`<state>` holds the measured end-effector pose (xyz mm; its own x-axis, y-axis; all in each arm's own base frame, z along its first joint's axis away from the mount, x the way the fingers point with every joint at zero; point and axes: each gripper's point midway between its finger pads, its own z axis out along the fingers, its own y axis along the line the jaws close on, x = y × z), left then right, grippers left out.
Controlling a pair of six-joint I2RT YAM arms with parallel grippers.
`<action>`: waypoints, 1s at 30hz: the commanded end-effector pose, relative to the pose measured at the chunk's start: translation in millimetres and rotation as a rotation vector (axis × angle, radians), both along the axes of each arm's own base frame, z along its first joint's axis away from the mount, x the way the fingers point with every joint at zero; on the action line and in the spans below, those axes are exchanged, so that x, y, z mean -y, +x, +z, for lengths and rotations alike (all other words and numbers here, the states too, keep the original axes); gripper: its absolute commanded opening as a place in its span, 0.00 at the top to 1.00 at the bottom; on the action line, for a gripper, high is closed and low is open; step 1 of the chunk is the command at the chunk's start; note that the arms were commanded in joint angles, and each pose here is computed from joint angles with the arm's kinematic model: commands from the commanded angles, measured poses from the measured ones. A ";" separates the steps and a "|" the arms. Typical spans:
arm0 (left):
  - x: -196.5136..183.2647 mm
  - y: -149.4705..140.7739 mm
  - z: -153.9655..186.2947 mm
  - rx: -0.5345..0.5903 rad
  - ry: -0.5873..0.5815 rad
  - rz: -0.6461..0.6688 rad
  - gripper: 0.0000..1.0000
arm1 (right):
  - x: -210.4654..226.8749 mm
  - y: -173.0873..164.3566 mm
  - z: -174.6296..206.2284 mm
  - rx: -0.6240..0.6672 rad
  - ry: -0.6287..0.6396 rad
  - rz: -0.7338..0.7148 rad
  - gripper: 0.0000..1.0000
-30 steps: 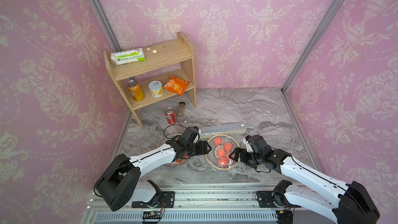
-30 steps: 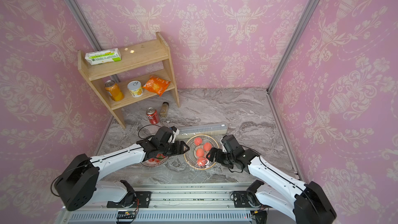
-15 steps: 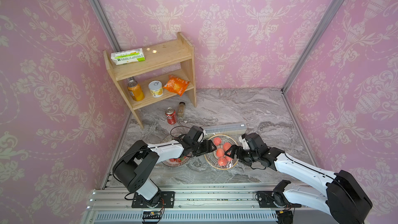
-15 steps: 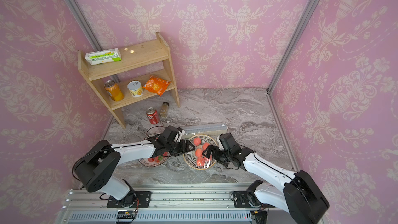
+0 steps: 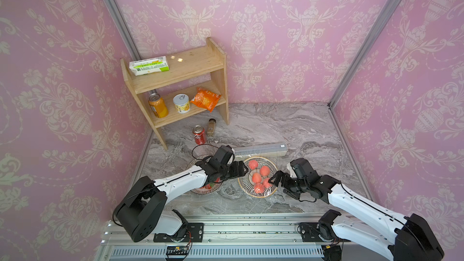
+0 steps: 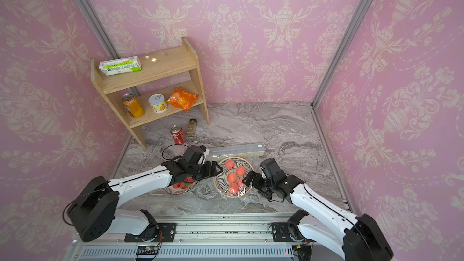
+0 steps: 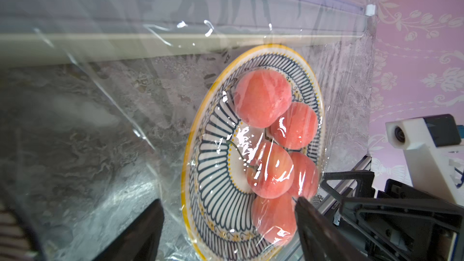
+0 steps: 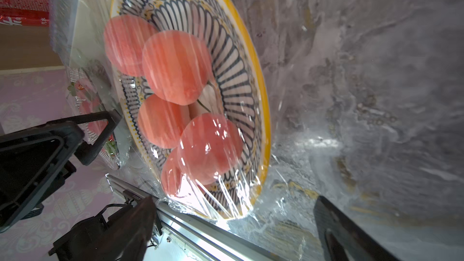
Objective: Wrap the plate with plastic wrap
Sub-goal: Cover the plate with plastic wrap.
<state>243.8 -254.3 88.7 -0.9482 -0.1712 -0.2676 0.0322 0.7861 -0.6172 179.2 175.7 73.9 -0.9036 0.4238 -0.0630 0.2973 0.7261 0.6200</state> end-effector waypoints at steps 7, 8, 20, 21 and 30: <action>-4.2 -41.5 9.4 -0.101 -0.052 0.033 0.16 | -14.2 -17.4 9.0 -0.009 0.192 -0.252 0.00; -3.2 -43.8 7.4 -0.114 -0.064 0.040 0.16 | -15.4 -17.8 8.3 -0.005 0.180 -0.255 0.00; 29.0 -68.6 -10.5 -0.316 -0.208 0.048 0.17 | -60.3 -5.1 0.5 0.016 0.243 -0.309 0.00; 29.9 -69.8 -11.8 -0.325 -0.215 0.047 0.17 | -61.6 -3.2 -0.4 0.020 0.247 -0.320 0.00; 50.6 -69.2 -26.0 -0.398 -0.278 0.015 0.18 | -55.3 13.7 -3.5 0.078 0.265 -0.422 0.00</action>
<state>177.2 -295.0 61.6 -0.9662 -0.2199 0.1349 -0.2461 0.6288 -0.7376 181.3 238.0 68.8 -0.7077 0.7046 0.0519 0.4758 0.4210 0.7722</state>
